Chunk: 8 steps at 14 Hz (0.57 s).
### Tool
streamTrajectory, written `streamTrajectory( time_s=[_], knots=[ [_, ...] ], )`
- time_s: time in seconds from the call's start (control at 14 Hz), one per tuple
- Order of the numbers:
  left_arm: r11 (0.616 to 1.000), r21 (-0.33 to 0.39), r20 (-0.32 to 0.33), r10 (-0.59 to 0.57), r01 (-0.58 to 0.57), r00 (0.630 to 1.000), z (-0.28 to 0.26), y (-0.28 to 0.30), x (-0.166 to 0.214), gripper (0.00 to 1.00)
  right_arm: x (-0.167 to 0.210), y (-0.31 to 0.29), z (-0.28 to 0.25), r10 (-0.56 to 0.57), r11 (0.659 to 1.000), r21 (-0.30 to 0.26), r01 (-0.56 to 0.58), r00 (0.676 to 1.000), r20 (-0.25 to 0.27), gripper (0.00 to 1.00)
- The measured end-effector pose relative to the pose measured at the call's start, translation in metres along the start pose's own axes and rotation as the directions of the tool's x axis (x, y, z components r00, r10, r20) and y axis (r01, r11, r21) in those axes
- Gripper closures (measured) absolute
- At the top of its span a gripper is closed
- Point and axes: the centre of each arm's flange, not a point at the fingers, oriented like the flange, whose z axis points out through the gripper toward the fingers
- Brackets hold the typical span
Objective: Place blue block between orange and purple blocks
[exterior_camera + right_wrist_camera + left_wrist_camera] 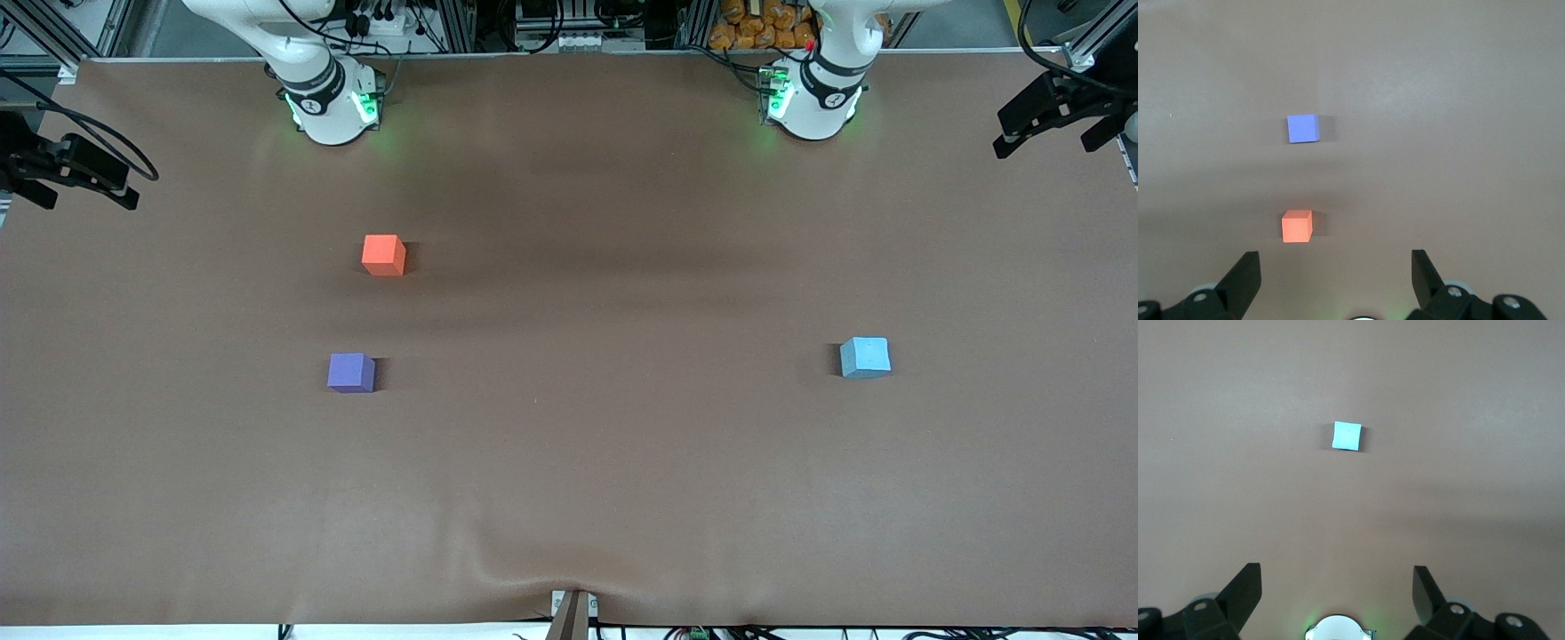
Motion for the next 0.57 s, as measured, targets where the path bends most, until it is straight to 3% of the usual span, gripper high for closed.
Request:
streamTrajectory(
  time_s=[0.57],
  knots=[
    [1.0,-0.002,0.002,-0.018,0.018,1.0,-0.0003,-0.0083,0.0029,0.0,0.0,0.0,0.0,0.0,1.0,0.0,0.0,1.0,0.0,0.0]
  ],
)
